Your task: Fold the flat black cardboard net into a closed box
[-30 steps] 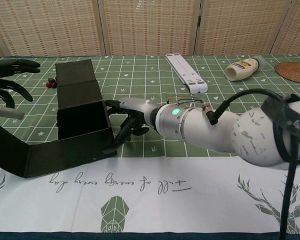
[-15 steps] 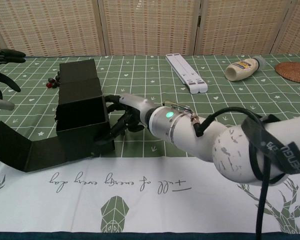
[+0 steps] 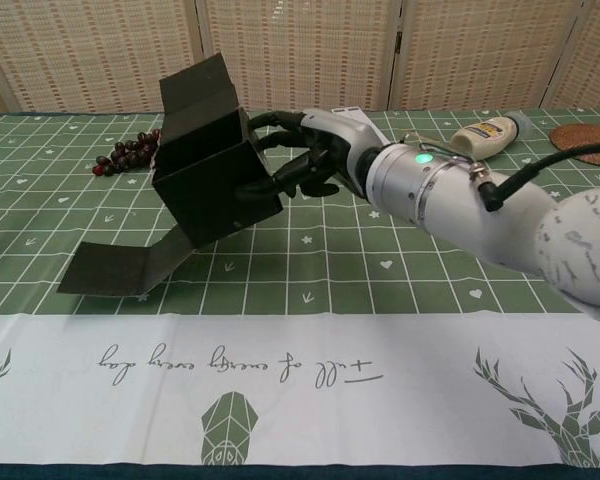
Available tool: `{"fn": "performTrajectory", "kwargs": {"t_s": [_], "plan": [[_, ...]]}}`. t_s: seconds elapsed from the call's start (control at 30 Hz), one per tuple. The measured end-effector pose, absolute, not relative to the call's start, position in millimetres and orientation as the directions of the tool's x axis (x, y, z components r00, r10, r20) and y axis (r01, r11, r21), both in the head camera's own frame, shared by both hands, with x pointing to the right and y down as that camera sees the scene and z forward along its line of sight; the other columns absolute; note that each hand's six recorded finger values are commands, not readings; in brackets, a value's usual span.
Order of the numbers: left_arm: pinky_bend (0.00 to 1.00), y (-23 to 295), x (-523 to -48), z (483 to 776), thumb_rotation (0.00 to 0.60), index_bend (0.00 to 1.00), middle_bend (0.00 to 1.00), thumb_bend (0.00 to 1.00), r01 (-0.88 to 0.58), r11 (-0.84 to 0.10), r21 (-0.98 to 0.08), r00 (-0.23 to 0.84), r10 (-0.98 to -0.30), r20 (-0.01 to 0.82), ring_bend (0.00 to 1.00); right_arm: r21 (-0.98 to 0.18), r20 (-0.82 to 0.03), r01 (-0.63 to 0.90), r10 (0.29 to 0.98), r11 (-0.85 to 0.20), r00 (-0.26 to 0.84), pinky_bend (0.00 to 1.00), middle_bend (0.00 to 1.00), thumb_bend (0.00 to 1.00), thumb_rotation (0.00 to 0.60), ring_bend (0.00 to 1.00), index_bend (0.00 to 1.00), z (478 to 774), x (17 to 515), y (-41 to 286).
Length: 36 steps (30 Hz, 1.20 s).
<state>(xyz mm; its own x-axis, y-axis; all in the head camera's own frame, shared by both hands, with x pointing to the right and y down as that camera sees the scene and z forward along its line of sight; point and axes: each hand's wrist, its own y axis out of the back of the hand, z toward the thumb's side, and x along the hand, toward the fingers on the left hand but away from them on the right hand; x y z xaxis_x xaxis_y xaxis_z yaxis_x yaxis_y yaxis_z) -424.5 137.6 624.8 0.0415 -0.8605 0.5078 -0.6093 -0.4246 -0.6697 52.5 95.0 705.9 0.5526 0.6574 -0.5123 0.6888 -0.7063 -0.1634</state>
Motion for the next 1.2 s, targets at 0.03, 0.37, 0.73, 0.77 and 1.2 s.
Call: {"fn": "performTrajectory", "kwargs": {"t_s": [0.03,0.37,0.73,0.77,1.2], "plan": [[0.50,136,-428,623,0.600,0.03,0.00,0.12,-0.610,-0.410,-0.678,0.027,-0.866,0.500,0.31,-0.162,-0.507,0.699,0.666,-0.697,0.547,1.00,0.33,0.13,0.600,0.74,0.12,704,57,92],[0.50,138,-452,631,0.600,0.03,0.00,0.12,-0.592,-0.347,-0.727,-0.084,-0.871,0.484,0.31,-0.053,-0.433,0.794,0.730,-0.605,0.528,1.00,0.34,0.13,0.600,0.74,0.13,674,74,72],[0.50,148,-439,656,0.600,0.02,0.00,0.12,-0.616,-0.357,-0.702,-0.096,-0.850,0.517,0.31,0.095,-0.353,0.840,0.770,-0.535,0.531,1.00,0.35,0.14,0.600,0.74,0.15,650,70,65],[0.50,150,-434,658,0.600,0.01,0.00,0.12,-0.627,-0.358,-0.692,-0.089,-0.849,0.520,0.31,0.111,-0.348,0.840,0.771,-0.530,0.533,1.00,0.35,0.14,0.600,0.74,0.15,649,68,65],[0.50,136,-371,668,0.600,0.00,0.00,0.12,-0.742,-0.270,-0.613,-0.046,-0.893,0.449,0.31,0.236,-0.311,0.835,0.776,-0.497,0.549,1.00,0.35,0.15,0.600,0.74,0.15,654,35,84]]}}
